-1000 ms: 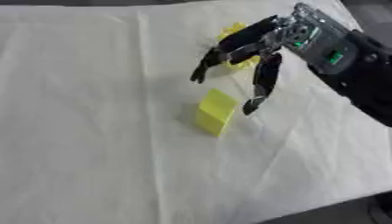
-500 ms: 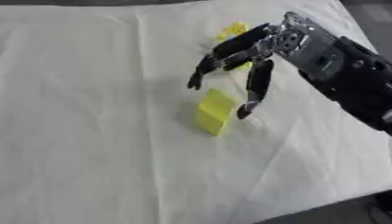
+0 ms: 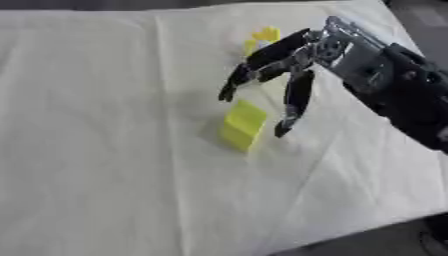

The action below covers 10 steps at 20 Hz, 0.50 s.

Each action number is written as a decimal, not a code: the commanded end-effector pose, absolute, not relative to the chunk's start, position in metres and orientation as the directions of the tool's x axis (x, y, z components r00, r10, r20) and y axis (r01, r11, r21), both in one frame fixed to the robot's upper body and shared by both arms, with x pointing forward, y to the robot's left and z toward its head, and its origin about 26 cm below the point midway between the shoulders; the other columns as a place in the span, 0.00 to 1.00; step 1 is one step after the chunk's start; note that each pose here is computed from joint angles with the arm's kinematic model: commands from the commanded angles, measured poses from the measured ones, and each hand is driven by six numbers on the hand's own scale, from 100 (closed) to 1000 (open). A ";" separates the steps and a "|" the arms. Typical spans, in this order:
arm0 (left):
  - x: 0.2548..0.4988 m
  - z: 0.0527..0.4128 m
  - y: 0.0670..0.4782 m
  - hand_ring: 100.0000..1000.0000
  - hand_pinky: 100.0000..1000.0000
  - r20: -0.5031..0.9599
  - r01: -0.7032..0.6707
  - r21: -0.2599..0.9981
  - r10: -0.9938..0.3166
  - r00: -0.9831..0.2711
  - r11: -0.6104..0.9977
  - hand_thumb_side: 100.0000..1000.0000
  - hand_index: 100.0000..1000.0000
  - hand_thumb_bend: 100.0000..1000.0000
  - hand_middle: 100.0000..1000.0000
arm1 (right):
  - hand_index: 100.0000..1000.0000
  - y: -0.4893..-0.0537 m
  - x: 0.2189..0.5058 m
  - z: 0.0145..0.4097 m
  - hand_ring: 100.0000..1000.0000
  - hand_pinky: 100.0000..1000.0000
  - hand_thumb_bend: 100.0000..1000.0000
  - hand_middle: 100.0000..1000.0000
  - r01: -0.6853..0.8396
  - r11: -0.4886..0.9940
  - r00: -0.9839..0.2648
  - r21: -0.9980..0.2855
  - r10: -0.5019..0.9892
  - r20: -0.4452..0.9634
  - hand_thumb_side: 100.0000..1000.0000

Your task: Pick up the objects with one hand, pass them to the other hand, and then place them into the box on the other side of the table.

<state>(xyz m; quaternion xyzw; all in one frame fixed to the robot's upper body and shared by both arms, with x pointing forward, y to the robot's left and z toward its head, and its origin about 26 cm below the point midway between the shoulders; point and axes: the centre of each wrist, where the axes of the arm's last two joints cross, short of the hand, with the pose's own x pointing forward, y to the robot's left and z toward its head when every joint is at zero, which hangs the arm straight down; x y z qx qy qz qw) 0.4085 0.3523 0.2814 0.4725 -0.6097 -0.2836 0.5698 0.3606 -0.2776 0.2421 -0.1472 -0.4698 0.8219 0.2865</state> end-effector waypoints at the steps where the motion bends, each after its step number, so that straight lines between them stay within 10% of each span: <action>1: 0.404 0.295 0.363 0.79 0.80 0.402 -0.285 0.889 -0.909 0.113 0.358 0.44 0.80 0.15 0.74 | 0.96 -0.281 0.361 0.250 0.91 1.00 0.56 0.83 -0.303 -0.444 -0.803 -0.843 0.596 -0.025 0.06; 10: 0.405 0.291 0.362 0.79 0.80 0.406 -0.277 0.890 -0.907 0.116 0.362 0.44 0.79 0.15 0.74 | 0.95 -0.277 0.361 0.253 0.90 1.00 0.52 0.82 -0.256 -0.431 -0.794 -0.865 0.604 -0.067 0.07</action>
